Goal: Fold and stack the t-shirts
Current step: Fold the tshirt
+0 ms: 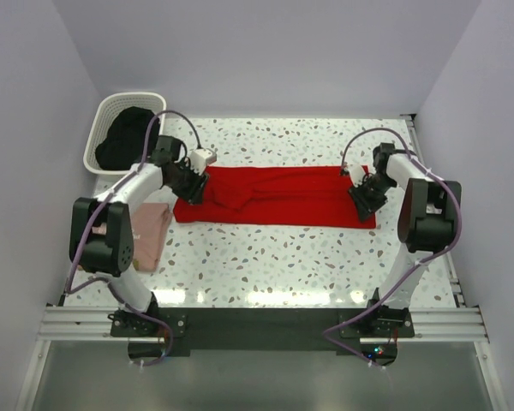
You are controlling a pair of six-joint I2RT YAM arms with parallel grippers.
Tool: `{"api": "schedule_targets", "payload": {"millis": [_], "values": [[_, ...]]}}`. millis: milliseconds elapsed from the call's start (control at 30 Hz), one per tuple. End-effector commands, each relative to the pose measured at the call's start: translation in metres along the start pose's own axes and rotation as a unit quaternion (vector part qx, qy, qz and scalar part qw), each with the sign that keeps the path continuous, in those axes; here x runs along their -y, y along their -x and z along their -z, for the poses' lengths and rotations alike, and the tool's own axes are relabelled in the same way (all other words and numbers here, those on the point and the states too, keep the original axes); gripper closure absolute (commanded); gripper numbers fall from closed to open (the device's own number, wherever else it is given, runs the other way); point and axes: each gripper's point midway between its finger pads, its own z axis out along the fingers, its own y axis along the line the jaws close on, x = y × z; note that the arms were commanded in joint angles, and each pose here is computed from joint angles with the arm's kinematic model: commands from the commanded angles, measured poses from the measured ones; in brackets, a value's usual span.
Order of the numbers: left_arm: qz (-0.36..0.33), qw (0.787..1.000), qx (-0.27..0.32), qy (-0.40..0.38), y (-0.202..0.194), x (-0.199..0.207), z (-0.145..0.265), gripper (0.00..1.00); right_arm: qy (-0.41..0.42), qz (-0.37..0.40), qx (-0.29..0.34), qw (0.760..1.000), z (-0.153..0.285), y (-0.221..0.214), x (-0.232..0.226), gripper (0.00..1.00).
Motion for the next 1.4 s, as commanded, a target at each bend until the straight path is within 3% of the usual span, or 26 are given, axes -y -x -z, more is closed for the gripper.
{"api": "schedule_targets", "payload": {"millis": [0, 167, 400, 533, 733, 933, 1067, 1367], "values": [[-0.062, 0.995, 0.077, 0.03, 0.057, 0.026, 0.023, 0.52, -0.003, -0.008, 0.059, 0.998, 0.038, 0.025, -0.01, 0.67], [-0.099, 0.991, 0.071, 0.053, 0.07, 0.054, 0.015, 0.41, 0.0, -0.018, 0.068, 0.998, 0.041, 0.03, -0.012, 0.67], [-0.139, 0.988, 0.033, 0.067, 0.075, 0.092, -0.014, 0.41, 0.002, -0.023, 0.067, 0.998, 0.036, 0.03, -0.01, 0.67], [-0.135, 0.987, 0.004, 0.083, 0.068, 0.091, -0.034, 0.45, 0.003, -0.025, 0.062, 0.998, 0.031, 0.029, -0.009, 0.67], [-0.127, 0.988, -0.015, 0.092, 0.068, 0.087, -0.052, 0.56, 0.003, -0.024, 0.056, 0.998, 0.025, 0.027, -0.006, 0.67], [-0.129, 0.987, 0.009, 0.092, 0.091, 0.087, -0.055, 0.86, 0.005, -0.023, 0.053, 0.998, 0.021, 0.026, -0.005, 0.67], [-0.129, 0.988, 0.018, 0.084, 0.106, 0.089, -0.061, 0.96, 0.006, -0.023, 0.052, 0.998, 0.018, 0.026, -0.004, 0.67], [-0.124, 0.989, 0.025, 0.07, 0.129, 0.089, -0.084, 1.0, 0.002, -0.019, 0.043, 0.999, 0.016, 0.023, -0.002, 0.67]]}}
